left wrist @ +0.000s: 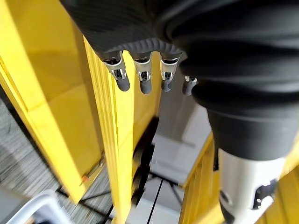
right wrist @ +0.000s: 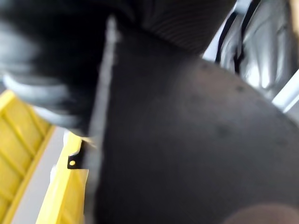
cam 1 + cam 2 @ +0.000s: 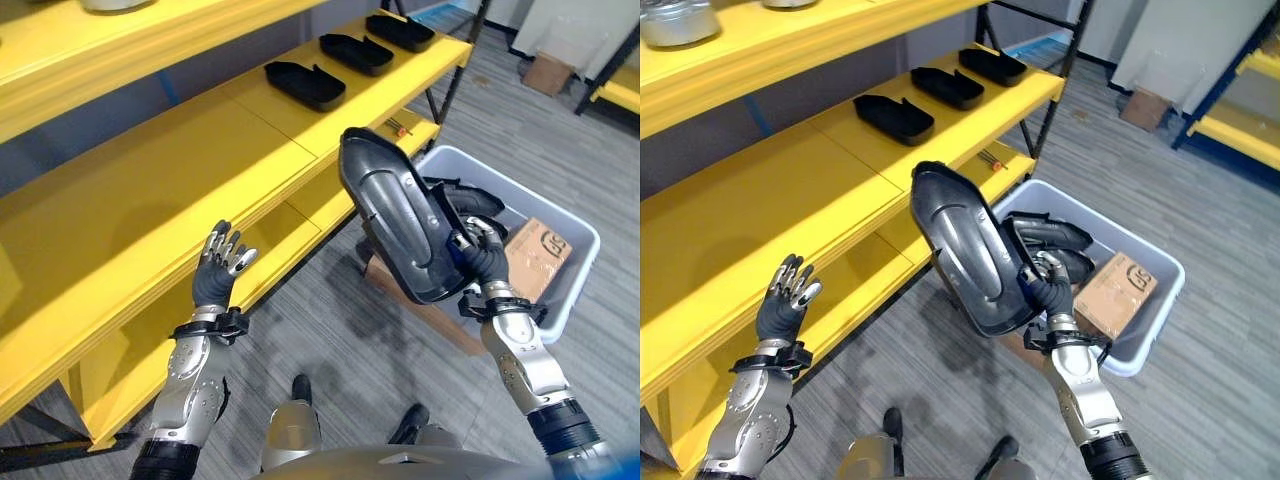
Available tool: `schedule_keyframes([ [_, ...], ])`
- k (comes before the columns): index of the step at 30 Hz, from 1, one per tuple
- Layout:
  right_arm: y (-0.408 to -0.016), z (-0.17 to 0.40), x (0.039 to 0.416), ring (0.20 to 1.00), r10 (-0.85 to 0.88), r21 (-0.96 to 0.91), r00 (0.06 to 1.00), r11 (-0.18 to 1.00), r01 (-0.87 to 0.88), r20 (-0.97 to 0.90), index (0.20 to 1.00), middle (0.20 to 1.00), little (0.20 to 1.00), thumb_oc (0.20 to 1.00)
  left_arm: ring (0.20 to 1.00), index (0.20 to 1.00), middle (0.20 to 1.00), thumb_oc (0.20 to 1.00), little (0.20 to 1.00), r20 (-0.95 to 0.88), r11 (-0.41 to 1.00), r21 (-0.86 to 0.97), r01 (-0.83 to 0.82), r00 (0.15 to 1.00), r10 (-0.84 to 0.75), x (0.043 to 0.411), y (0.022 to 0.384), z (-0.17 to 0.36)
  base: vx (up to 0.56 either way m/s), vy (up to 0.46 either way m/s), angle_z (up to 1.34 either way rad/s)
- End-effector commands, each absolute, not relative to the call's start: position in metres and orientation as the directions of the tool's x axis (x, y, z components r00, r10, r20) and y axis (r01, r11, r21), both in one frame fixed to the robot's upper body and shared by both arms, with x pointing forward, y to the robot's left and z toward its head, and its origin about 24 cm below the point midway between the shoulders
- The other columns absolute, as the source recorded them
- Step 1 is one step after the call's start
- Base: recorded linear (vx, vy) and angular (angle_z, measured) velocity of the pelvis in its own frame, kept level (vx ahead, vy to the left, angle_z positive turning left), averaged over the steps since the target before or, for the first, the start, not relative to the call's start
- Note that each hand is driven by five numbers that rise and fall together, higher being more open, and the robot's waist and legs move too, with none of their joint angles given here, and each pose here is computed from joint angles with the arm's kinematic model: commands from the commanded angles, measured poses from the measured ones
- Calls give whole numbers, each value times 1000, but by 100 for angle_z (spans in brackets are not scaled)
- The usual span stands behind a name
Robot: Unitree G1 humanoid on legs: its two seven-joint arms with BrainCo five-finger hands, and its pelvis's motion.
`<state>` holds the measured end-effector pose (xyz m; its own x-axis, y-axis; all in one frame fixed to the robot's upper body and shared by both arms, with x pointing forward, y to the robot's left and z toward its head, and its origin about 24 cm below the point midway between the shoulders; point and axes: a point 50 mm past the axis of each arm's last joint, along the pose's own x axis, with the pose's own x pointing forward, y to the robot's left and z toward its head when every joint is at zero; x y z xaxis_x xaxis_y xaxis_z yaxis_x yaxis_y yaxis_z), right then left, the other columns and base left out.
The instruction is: Move parts from the plastic box to the shelf.
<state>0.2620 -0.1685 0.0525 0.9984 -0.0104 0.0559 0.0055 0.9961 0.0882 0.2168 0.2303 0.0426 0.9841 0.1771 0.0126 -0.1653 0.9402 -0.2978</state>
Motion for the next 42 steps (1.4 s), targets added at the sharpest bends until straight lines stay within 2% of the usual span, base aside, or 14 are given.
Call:
schedule_keyframes([
  [1,-167,96,275,200,7,96,965,995,-34,262,200,200,200,200,1000,1000,1000,1000,1000,127,961,-255,-103,982,139,215,228,64,96,126,23],
  [8,-138,111,292,200,80,82,950,991,-110,303,200,200,200,200,1000,1000,1000,1000,1000,181,957,-246,-156,962,203,219,238,76,110,201,12],
  [11,-143,112,288,200,66,39,948,996,-82,311,200,200,200,200,1000,1000,1000,1000,1000,189,966,-221,-138,965,181,222,236,78,194,361,55],
  [17,-153,102,277,200,69,99,957,990,-101,283,200,200,200,200,1000,1000,1000,1000,1000,213,992,-99,-79,972,99,231,236,84,80,140,78],
  [22,-156,105,276,200,44,105,953,991,-79,300,200,200,200,200,1000,1000,1000,1000,1000,243,994,-99,-49,967,72,241,229,89,176,-143,70],
  [27,-169,97,268,200,21,98,963,994,-49,270,200,200,200,200,1000,1000,1000,1000,1000,209,992,-126,-22,977,48,236,224,80,233,-243,120],
  [30,-174,94,266,200,21,77,966,996,-42,258,200,200,200,200,1000,1000,1000,1000,1000,159,983,-167,-70,983,96,222,230,67,299,-401,100],
  [42,-168,108,274,200,58,48,949,996,-76,311,200,200,200,200,1000,1000,1000,1000,1000,111,964,-238,-123,982,153,208,234,58,80,-199,0],
])
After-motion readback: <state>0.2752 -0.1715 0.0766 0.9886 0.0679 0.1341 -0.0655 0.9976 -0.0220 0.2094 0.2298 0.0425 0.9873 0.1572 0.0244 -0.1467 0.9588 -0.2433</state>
